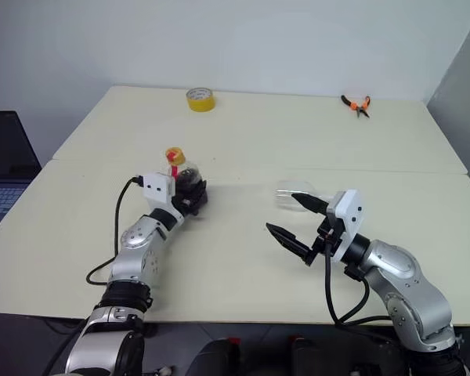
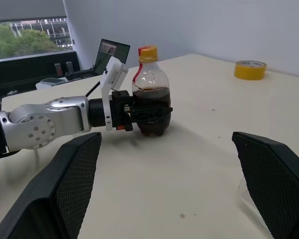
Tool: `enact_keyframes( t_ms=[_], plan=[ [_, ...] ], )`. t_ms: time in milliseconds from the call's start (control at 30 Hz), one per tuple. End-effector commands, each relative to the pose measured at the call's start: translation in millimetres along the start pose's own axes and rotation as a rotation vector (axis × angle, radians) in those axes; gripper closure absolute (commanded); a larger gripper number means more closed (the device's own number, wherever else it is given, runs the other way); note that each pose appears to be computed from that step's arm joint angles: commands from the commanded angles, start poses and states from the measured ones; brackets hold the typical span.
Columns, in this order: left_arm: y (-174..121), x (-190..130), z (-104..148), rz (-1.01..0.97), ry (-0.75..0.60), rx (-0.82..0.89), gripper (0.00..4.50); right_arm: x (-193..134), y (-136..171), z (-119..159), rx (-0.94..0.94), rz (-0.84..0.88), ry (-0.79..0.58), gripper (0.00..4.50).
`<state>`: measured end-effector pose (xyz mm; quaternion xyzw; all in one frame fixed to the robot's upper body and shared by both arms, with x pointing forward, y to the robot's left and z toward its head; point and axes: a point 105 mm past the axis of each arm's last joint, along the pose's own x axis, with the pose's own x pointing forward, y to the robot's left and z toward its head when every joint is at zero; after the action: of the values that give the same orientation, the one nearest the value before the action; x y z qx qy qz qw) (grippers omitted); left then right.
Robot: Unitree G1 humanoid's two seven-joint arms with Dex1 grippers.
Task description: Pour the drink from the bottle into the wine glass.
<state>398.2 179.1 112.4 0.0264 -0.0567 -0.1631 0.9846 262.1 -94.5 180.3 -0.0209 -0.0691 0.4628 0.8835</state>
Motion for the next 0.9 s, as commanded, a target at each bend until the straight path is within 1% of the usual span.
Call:
enact_keyframes(
  t_ms=[33, 133, 233, 333, 400, 500, 700, 900],
  plan=[
    [-16.6, -3.1, 25.1, -0.073, -0.077, 0.069, 2.59, -1.6, -1.9, 13.8, -0.021, -0.026, -0.034, 0.00],
    [-34.4, -10.9, 30.7, -0.148, -0.081, 0.090, 2.60, -2.1, -7.0, 21.7, -0.017, -0.064, -0.047, 0.00],
    [-52.8, -18.1, 32.9, -0.232, -0.071, 0.095, 2.60, -0.3, -4.9, 29.9, -0.013, -0.071, -0.060, 0.00],
    [-86.6, -26.8, 31.4, -0.407, -0.056, 0.135, 2.63, 8.2, 3.9, 35.9, -0.029, -0.043, -0.045, 0.00],
    [-109.4, -30.6, 32.1, -0.524, -0.055, 0.117, 2.65, 13.2, 5.1, 38.9, -0.052, -0.044, -0.041, 0.00],
    [-130.0, -33.1, 35.7, -0.640, -0.060, 0.070, 2.66, 13.7, 6.8, 41.5, -0.060, -0.032, -0.038, 0.00],
    [-152.9, -35.1, 34.7, -0.829, -0.033, 0.037, 2.66, 5.5, 16.2, 37.1, -0.059, 0.037, 0.014, 0.00],
    [-157.6, -34.1, 34.0, -0.871, -0.027, 0.047, 2.66, 12.0, 17.9, 40.0, -0.051, 0.039, -0.005, 0.00]
  ],
)
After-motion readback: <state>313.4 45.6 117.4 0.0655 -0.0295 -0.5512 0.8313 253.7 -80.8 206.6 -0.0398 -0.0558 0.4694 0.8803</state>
